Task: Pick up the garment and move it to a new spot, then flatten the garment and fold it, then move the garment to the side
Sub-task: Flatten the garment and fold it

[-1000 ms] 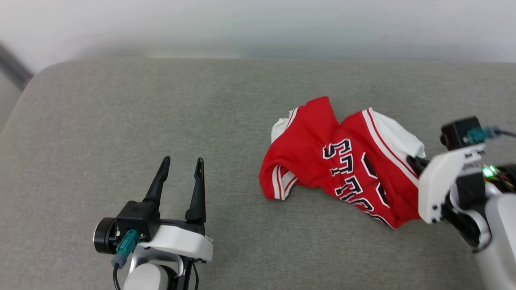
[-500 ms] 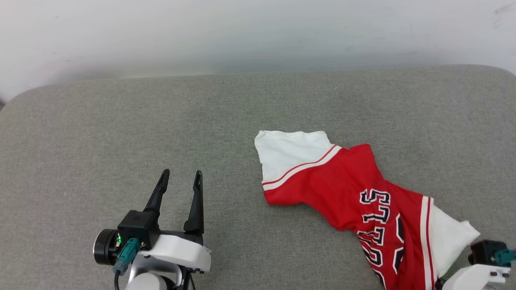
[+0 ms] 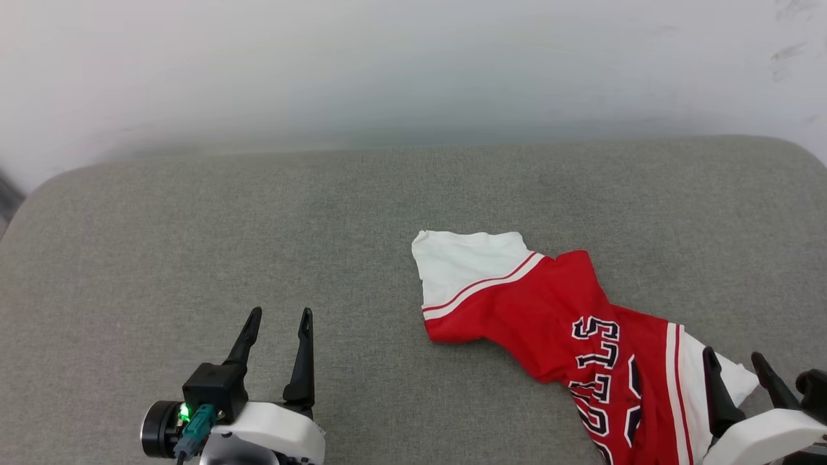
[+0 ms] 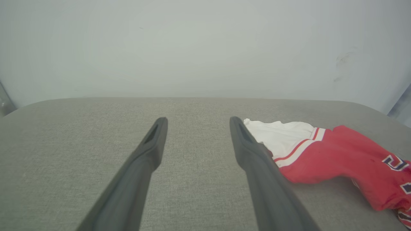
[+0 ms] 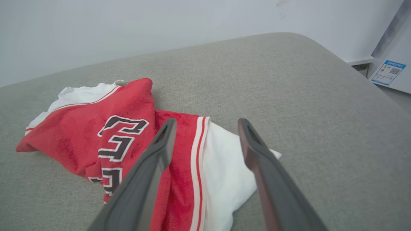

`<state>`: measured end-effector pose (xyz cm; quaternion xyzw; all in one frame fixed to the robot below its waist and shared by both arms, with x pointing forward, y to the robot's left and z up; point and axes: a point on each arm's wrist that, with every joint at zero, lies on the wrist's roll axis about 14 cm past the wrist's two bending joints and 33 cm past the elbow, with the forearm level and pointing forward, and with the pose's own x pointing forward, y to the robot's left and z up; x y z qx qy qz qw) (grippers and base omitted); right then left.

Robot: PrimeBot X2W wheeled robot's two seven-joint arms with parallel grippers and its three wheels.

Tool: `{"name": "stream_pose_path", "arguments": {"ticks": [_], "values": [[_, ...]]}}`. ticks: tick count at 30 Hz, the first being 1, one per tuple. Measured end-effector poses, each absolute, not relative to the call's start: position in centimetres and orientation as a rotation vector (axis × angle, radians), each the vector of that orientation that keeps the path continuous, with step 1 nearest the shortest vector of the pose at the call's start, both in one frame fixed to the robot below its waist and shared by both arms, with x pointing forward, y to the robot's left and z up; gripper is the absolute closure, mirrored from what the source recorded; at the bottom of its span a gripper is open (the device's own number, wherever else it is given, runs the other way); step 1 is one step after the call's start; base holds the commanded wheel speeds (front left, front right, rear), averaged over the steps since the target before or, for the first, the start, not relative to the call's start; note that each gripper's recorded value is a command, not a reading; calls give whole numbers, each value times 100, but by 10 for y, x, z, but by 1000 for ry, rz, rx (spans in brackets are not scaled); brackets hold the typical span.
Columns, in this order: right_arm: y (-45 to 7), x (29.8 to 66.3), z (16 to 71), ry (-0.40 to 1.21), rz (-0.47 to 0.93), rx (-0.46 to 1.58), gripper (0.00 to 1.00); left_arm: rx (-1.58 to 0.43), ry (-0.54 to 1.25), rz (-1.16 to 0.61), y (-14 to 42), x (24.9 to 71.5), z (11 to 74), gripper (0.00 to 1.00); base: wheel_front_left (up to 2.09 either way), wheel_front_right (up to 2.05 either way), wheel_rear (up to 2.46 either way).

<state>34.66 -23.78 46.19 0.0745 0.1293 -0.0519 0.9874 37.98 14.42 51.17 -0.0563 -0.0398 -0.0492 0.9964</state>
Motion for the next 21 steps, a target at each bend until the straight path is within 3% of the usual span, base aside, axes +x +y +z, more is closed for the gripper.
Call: {"name": "stream_pose_path", "arguments": {"ticks": [10,21], "values": [[-202,349,527,16,12,83,0,-80,-55,-64,159,365,513,0,0,0,0],[-183,347,533,10,63,100,0,-44,61,-215,127,408,510,0,0,0,0]]}}
